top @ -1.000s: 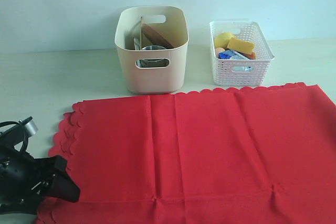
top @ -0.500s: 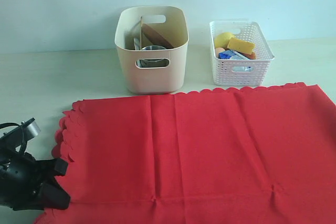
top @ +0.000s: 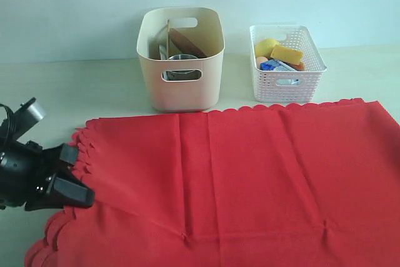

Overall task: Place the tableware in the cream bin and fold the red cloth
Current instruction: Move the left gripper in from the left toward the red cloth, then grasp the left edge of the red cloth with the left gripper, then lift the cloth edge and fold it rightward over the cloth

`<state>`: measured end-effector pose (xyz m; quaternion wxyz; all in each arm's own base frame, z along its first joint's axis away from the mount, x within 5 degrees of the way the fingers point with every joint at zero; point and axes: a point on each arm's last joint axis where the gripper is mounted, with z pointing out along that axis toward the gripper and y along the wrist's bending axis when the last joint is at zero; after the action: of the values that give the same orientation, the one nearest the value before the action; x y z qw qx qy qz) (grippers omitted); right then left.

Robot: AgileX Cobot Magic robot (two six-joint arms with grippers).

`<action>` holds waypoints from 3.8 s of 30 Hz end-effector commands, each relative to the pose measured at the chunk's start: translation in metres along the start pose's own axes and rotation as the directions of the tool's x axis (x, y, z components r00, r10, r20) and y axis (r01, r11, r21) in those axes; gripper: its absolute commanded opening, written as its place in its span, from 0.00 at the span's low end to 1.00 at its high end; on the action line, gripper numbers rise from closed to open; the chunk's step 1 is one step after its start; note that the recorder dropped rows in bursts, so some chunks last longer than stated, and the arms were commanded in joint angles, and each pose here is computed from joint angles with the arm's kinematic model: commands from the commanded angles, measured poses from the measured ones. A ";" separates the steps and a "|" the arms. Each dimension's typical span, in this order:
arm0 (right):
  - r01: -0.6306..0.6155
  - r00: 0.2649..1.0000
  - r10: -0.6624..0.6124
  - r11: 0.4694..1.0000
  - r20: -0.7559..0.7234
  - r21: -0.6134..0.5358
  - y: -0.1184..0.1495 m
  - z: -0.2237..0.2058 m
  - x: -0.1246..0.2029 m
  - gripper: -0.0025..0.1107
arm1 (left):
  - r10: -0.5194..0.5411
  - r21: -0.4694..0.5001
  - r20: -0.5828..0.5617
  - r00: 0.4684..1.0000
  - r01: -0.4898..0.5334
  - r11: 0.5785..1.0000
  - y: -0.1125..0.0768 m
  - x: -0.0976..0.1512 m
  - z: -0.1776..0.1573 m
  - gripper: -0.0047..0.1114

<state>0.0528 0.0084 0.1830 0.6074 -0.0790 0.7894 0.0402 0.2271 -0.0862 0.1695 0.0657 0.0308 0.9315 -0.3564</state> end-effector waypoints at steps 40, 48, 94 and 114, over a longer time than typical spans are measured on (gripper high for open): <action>-0.003 1.000 0.003 1.000 0.003 0.004 0.000 0.000 0.001 0.02 | 0.132 0.065 -0.084 0.988 -0.126 0.990 -0.103 -0.007 0.056 0.06; -0.003 1.000 0.003 1.000 0.003 0.004 0.000 0.000 0.001 0.02 | 0.135 -0.048 -0.100 0.986 -0.141 0.989 -0.086 -0.012 0.049 0.06; -0.003 1.000 0.003 1.000 0.003 0.004 0.000 0.000 0.001 0.02 | -0.258 -0.462 -0.316 0.913 0.089 0.882 0.024 0.076 0.017 0.74; -0.003 1.000 0.003 1.000 0.003 0.004 0.000 0.000 0.001 0.02 | -0.249 -0.347 -0.072 0.966 0.210 0.914 0.029 0.073 0.032 0.68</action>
<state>0.0528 0.0084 0.1830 0.6074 -0.0790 0.7894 0.0402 0.1569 -0.0897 0.1213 -0.0628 -0.0659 0.9731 -0.2117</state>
